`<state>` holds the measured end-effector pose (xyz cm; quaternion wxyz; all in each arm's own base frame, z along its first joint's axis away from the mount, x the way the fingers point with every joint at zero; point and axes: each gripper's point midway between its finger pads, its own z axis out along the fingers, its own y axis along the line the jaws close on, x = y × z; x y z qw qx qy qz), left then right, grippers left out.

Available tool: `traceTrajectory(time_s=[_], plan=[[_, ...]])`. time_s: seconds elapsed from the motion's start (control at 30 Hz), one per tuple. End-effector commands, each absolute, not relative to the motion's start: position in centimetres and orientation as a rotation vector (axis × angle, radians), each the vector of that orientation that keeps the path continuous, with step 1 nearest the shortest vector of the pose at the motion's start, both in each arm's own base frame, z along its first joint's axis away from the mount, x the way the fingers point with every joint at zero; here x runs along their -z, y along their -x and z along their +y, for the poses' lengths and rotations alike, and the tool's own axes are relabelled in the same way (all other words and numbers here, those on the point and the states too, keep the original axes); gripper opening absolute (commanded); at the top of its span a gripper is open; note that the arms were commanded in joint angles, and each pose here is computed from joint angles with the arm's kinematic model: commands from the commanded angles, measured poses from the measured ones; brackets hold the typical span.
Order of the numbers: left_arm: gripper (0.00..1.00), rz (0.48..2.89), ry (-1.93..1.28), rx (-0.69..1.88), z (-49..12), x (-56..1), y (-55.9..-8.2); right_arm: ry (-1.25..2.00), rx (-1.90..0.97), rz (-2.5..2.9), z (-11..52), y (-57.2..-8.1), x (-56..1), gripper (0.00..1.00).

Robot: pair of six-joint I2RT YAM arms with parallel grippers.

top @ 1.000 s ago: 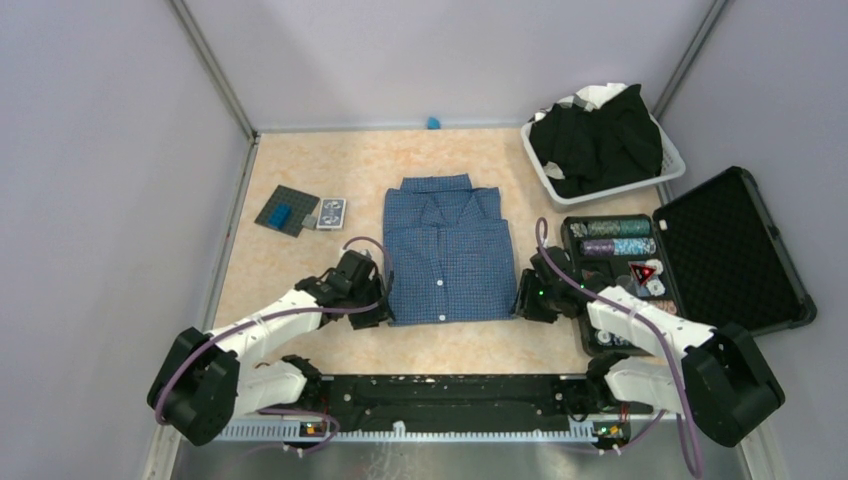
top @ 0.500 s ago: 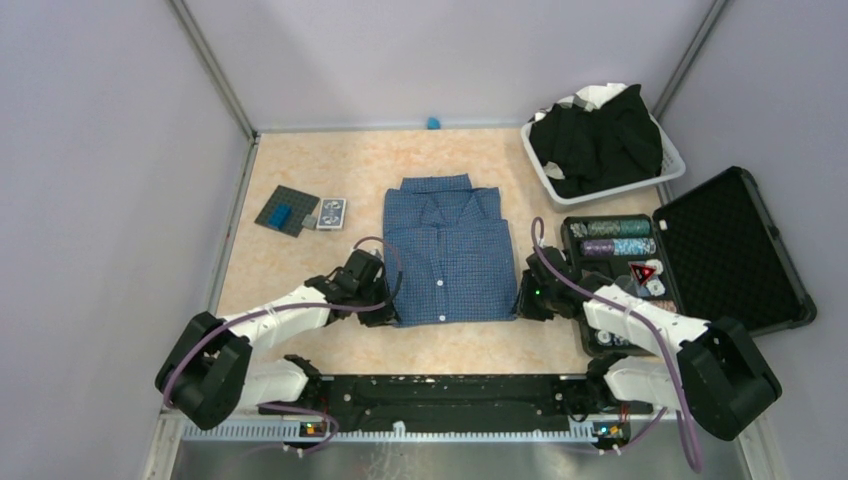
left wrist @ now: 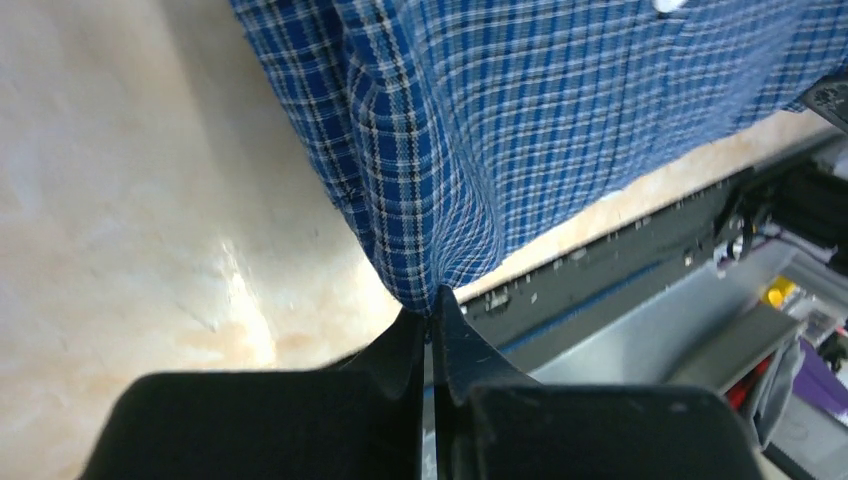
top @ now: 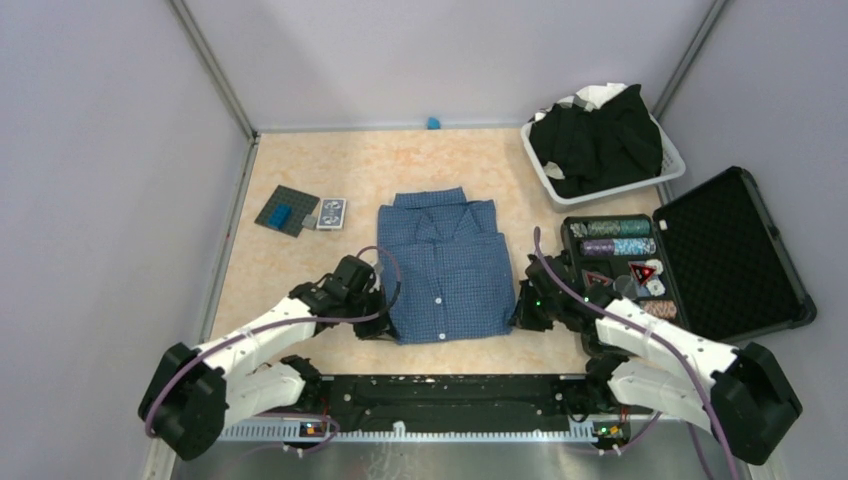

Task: Fold and stack the long sleeve shirts
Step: Fold the shirt at the center of the board.

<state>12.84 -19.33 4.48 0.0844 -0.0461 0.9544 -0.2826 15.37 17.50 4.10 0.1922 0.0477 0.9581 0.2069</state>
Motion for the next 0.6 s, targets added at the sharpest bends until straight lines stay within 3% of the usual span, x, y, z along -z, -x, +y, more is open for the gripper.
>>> traceTrajectory(time_s=[0.0, 0.27, 0.57], plan=[[0.00, 2.940, 0.021, 0.947, -18.5, -6.1, -8.4, -0.128, -0.683, 2.718, 18.4, -11.9, -5.9, 0.00], [0.00, 2.884, -0.003, 0.983, -17.5, -8.2, -6.9, -0.131, -0.731, 2.604, 18.0, -12.0, -9.7, 0.00], [0.00, 2.777, 0.032, 0.974, -18.2, -11.5, -9.3, -0.127, -0.736, 2.487, 18.6, -14.1, -14.1, 0.00]])
